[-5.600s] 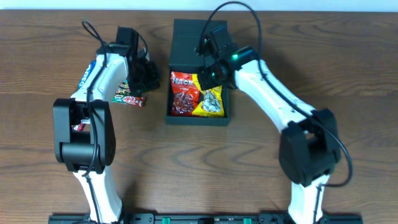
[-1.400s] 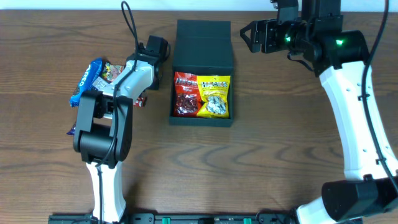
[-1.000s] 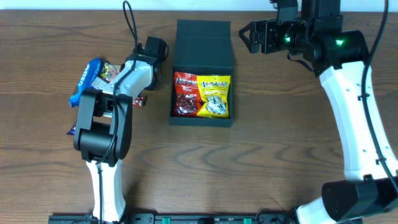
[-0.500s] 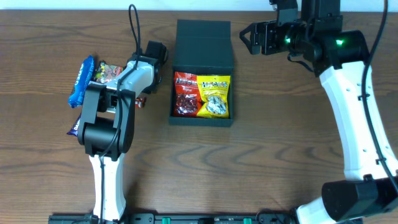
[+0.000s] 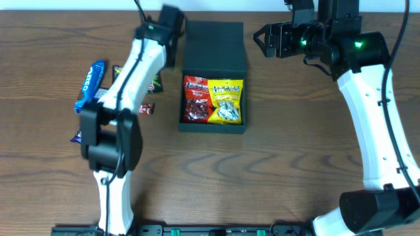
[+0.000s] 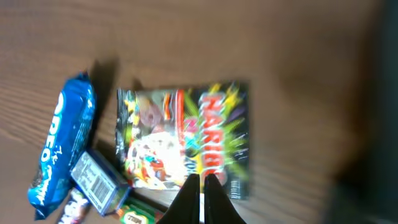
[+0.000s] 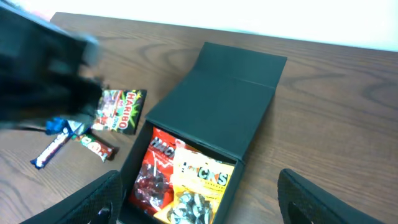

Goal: Pack container
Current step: 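Grasp the Haribo Mix bag with the left gripper and lift it, then carry the Haribo bag into the green box with the left gripper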

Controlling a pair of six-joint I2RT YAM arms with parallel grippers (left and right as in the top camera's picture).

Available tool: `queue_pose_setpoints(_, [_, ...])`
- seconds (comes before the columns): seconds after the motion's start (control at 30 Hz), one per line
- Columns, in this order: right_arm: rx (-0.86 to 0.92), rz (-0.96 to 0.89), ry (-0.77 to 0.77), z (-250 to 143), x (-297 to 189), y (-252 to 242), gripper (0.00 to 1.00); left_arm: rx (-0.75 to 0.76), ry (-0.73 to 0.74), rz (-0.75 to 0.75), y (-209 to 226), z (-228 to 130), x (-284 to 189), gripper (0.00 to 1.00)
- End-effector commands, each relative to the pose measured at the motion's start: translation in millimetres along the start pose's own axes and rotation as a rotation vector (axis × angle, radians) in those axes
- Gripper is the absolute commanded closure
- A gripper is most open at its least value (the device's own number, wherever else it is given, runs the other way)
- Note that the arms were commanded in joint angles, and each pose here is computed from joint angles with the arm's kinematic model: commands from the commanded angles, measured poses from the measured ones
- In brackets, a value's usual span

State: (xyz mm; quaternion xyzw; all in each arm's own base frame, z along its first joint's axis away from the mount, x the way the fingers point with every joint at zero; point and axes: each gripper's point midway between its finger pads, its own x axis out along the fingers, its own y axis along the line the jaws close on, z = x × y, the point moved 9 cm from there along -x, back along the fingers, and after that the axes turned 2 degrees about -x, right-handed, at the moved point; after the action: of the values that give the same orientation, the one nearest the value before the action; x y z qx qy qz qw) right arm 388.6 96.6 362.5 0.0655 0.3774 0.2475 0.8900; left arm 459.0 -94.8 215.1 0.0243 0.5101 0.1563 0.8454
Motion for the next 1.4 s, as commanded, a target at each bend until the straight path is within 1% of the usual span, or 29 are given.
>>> queue_pose_setpoints(0.0, [-0.017, 0.006, -0.009, 0.7, -6.9, 0.3, 0.21, -0.194, -0.087, -0.158, 12.7, 23.5, -57.7, 0.94])
queue_pose_setpoints(0.1, [-0.015, 0.006, -0.003, -0.3, -6.9, 0.2, 0.2, -0.219, -0.14, -0.157, 22.4, 28.6, -77.7, 0.94])
queue_pose_setpoints(0.13, [-0.014, 0.006, -0.002, -0.5, -6.9, 0.2, 0.2, -0.208, -0.146, -0.146, 24.3, 28.7, -79.6, 0.94])
queue_pose_setpoints(0.17, [-0.014, 0.006, -0.001, -0.6, -6.9, 0.2, 0.2, -0.165, -0.15, -0.127, 25.8, 28.4, -79.0, 0.94])
queue_pose_setpoints(0.2, [-0.013, 0.006, 0.001, -0.9, -6.9, 0.2, 0.19, -0.099, -0.146, -0.118, 25.8, 27.8, -76.2, 0.87])
queue_pose_setpoints(0.27, [-0.015, 0.006, 0.007, -1.9, -6.9, 0.2, 0.18, 0.068, -0.128, -0.096, 25.5, 26.0, -66.7, 0.48])
queue_pose_setpoints(0.3, [-0.018, 0.006, 0.011, -2.6, -6.9, 0.2, 0.18, 0.162, -0.112, -0.087, 26.0, 24.7, -60.6, 0.32])
queue_pose_setpoints(0.33, [-0.021, 0.006, 0.014, -3.1, -6.9, 0.2, 0.18, 0.232, -0.094, -0.089, 26.8, 23.4, -55.0, 0.2])
queue_pose_setpoints(0.4, [-0.02, 0.006, 0.02, -4.1, -6.9, 0.1, 0.18, 0.346, -0.049, -0.127, 30.5, 21.1, -41.4, 0.06])
queue_pose_setpoints(0.43, [-0.019, 0.005, 0.023, -4.5, -6.9, 0.1, 0.18, 0.373, -0.023, -0.15, 35.4, 20.3, -33.6, 0.02])
queue_pose_setpoints(0.47, [-0.018, 0.005, 0.025, -4.9, -6.9, 0.1, 0.18, 0.38, 0.0, -0.169, 39.9, 19.6, -26.9, 0.05])
queue_pose_setpoints(0.5, [-0.016, 0.006, 0.029, -5.5, -6.9, 0.2, 0.18, 0.374, 0.04, -0.187, 48.9, 18.2, -14.9, 0.05])
queue_pose_setpoints(0.63, [-0.011, 0.005, 0.042, -7.6, -7.0, 0.2, 0.18, 0.223, 0.206, -0.267, 81.1, 8.7, 33.7, 0.05])
queue_pose_setpoints(0.73, [-0.011, 0.005, 0.041, -7.5, -7.0, 0.2, 0.18, 0.192, 0.284, -0.272, 91.1, 0.4, 64.1, 0.05])
queue_pose_setpoints(0.9, [-0.01, 0.005, 0.042, -7.6, -7.0, 0.2, 0.18, 0.212, 0.351, -0.267, 85.3, -11.8, 99.0, 0.05])
queue_pose_setpoints(1.37, [-0.01, 0.005, 0.043, -7.8, -6.9, 0.4, 0.18, 0.23, 0.451, -0.257, 72.4, -36.7, 154.3, 0.05])
